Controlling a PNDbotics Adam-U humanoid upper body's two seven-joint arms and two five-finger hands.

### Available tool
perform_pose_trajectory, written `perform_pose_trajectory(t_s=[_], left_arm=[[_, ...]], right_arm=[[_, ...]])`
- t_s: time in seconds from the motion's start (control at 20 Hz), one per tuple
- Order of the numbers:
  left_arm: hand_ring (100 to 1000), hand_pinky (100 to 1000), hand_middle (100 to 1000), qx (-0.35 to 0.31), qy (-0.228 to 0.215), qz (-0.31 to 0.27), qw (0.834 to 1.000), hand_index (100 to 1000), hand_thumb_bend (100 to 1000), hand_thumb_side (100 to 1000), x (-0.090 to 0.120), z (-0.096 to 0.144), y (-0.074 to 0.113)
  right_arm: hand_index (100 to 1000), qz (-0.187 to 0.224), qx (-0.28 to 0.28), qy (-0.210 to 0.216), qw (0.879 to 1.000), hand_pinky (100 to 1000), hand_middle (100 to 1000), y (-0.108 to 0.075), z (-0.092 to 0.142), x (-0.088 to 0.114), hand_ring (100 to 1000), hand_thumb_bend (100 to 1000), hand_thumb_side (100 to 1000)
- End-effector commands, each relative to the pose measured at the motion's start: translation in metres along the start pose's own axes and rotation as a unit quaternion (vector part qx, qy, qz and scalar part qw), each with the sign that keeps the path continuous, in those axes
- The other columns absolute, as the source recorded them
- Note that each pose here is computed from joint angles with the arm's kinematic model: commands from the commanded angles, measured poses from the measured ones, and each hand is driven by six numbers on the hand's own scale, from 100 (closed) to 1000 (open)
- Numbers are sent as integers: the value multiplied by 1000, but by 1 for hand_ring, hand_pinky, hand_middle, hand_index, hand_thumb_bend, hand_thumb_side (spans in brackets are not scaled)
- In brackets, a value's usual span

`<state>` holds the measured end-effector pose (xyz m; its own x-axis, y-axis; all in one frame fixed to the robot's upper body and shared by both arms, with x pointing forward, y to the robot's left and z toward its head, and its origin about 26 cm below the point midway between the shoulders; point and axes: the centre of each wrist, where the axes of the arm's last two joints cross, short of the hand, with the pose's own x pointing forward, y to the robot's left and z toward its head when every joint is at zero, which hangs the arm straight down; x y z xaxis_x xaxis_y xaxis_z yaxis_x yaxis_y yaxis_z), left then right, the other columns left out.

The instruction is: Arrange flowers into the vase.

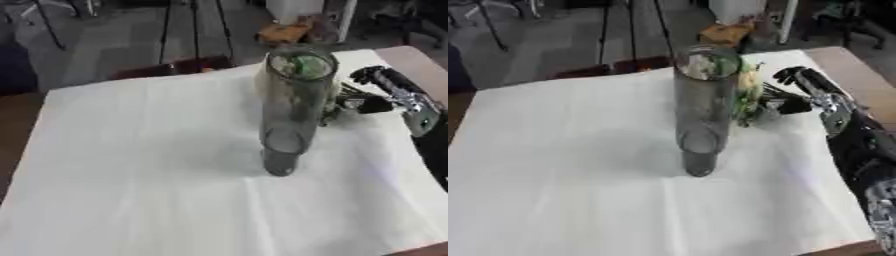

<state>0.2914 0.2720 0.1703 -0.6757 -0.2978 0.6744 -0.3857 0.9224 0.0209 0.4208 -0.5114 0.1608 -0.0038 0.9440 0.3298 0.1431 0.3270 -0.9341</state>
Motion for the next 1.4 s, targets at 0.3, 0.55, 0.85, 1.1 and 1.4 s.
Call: perform_pose_trajectory(t_s=[0.3, 0.55, 0.85, 1.1, 1.4], left_arm=[[674, 704, 658, -3, -14, -1, 1000, 835, 511, 968, 5, -5, 3], [674, 704, 657, -3, -13, -1, 1000, 836, 511, 968, 5, -5, 3], [674, 705, 657, -3, -12, -1, 1000, 836, 511, 968, 5, -4, 3], [675, 705, 657, -4, -11, 0, 1000, 836, 511, 968, 5, -4, 3], [672, 706, 657, -4, -11, 0, 1000, 836, 511, 968, 5, -4, 3]], right_arm=[[835, 29, -18, 16, 999, 861, 734, -23, 6, -12, 806, 452, 277], [836, 33, -11, 27, 999, 864, 738, -19, 11, -18, 811, 446, 260], [837, 35, -7, 32, 999, 865, 740, -12, 14, -22, 813, 448, 262], [840, 34, -7, 32, 999, 866, 742, -8, 15, -23, 814, 456, 291], [846, 33, -9, 34, 999, 864, 747, -5, 15, -23, 819, 468, 324]])
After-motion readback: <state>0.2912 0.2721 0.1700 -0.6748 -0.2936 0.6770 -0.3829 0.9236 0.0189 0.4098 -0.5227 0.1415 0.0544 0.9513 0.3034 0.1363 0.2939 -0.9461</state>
